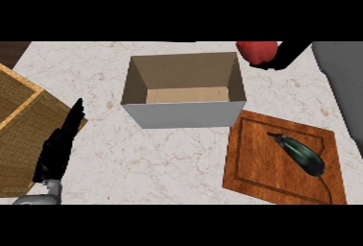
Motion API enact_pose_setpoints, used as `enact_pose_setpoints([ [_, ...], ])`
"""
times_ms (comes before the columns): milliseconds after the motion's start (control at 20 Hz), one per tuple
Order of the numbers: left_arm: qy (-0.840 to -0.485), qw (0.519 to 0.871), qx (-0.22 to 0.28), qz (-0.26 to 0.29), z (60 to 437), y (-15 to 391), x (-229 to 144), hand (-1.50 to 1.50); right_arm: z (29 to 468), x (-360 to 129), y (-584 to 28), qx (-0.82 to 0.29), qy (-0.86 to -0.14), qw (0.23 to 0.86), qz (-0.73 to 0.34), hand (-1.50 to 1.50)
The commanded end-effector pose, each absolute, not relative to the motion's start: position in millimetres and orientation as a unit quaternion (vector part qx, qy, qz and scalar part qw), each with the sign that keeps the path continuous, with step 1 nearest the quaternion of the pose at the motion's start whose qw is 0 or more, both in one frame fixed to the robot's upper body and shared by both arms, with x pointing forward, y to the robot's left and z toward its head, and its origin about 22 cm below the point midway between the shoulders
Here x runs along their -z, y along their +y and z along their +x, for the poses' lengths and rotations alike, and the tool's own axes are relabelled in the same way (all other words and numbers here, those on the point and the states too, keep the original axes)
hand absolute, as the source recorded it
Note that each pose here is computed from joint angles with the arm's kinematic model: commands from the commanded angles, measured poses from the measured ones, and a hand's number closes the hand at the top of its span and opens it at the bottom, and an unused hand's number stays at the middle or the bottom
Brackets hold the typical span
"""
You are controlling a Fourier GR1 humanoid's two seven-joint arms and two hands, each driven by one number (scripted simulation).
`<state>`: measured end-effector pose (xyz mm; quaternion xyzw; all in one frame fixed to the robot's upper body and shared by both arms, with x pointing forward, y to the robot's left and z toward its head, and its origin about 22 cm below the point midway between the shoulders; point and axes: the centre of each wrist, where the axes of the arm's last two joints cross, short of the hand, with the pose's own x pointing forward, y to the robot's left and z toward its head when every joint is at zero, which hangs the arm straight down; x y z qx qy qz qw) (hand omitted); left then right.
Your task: Pick the bell pepper from the cutting board and place it in the cardboard box
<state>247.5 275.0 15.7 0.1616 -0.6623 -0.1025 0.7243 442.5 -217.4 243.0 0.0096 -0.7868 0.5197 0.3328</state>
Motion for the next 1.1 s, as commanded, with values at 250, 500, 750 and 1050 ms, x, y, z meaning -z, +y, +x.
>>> enact_pose_setpoints([
  [250,-0.656,0.731,0.095,0.161,247,282,-26,0.0,438,-241,-102,-0.577,-0.749,0.323,0.045,1.5],
  [500,-0.659,0.728,0.094,0.164,248,284,-4,0.0,435,-210,-61,-0.603,-0.725,0.329,0.052,1.5],
  [750,-0.663,0.724,0.102,0.161,240,271,-4,0.0,433,-184,-26,-0.628,-0.697,0.345,0.023,1.5],
  [1050,-0.667,0.721,0.101,0.16,258,266,-17,0.0,434,-148,-30,-0.617,-0.675,0.403,0.022,-1.5],
])
